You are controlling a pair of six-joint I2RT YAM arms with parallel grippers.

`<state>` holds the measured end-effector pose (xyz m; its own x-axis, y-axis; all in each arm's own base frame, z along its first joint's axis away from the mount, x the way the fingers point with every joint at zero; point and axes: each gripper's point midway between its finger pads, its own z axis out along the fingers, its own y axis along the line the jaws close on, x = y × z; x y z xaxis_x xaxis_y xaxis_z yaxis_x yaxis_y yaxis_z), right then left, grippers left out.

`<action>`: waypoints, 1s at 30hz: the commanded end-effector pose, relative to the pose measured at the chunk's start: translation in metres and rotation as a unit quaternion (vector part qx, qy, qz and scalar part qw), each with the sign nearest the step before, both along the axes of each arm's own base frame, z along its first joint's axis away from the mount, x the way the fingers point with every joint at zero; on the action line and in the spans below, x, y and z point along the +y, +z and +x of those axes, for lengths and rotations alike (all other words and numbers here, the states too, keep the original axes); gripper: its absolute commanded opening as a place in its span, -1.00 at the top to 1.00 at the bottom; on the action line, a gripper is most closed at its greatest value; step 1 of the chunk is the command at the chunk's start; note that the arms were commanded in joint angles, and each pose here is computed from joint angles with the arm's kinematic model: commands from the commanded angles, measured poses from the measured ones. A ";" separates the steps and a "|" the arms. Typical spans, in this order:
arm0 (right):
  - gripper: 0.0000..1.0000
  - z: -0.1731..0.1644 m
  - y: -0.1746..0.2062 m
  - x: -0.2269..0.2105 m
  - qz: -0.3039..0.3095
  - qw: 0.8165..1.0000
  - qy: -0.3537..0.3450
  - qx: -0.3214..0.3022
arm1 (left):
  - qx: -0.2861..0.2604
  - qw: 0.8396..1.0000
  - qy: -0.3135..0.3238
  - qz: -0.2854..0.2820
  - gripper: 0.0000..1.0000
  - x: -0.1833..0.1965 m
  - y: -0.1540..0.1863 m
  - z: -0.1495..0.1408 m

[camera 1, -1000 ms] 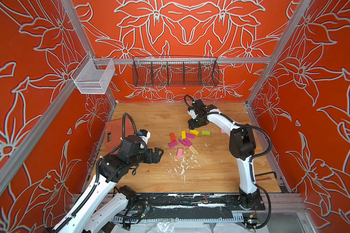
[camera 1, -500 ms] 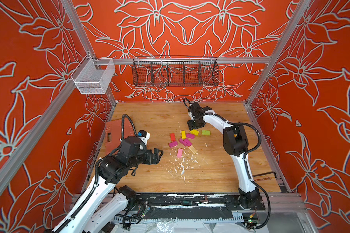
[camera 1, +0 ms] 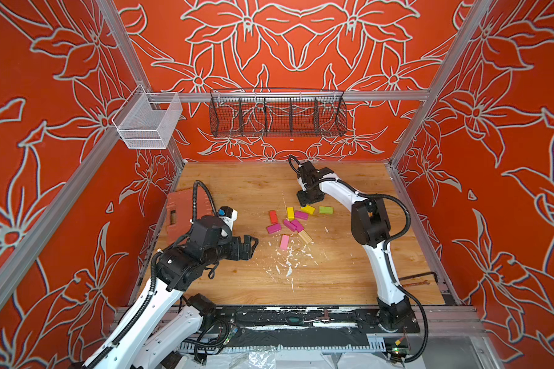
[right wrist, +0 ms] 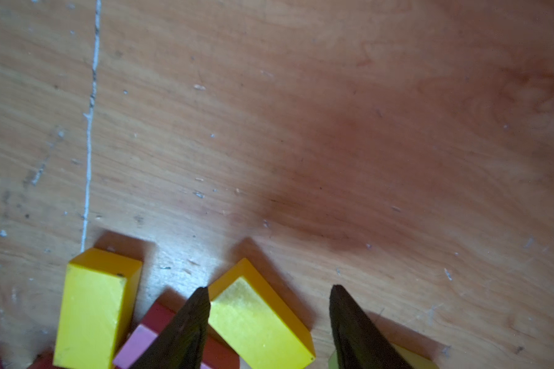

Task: Assemble the number 7 with building blocks
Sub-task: Assemble the building block at the center of the board.

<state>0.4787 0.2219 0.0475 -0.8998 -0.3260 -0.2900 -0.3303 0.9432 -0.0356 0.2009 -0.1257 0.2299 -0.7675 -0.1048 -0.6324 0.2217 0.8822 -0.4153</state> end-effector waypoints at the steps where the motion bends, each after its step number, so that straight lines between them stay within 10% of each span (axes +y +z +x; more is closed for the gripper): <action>1: -0.25 -0.009 0.000 -0.006 -0.026 0.999 0.017 0.009 | 0.002 1.000 -0.002 -0.001 -0.95 -0.002 -0.002 0.000; 30: -0.25 -0.011 -0.014 0.004 0.002 1.000 0.005 0.022 | 0.005 1.000 0.002 0.004 -0.95 0.000 -0.005 0.001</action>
<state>0.4770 0.2298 0.0414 -0.9018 -0.3162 -0.2945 -0.3323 0.9431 0.0052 0.2032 -0.1263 0.2270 -0.7719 -0.1033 -0.6273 0.2167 0.8849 -0.4123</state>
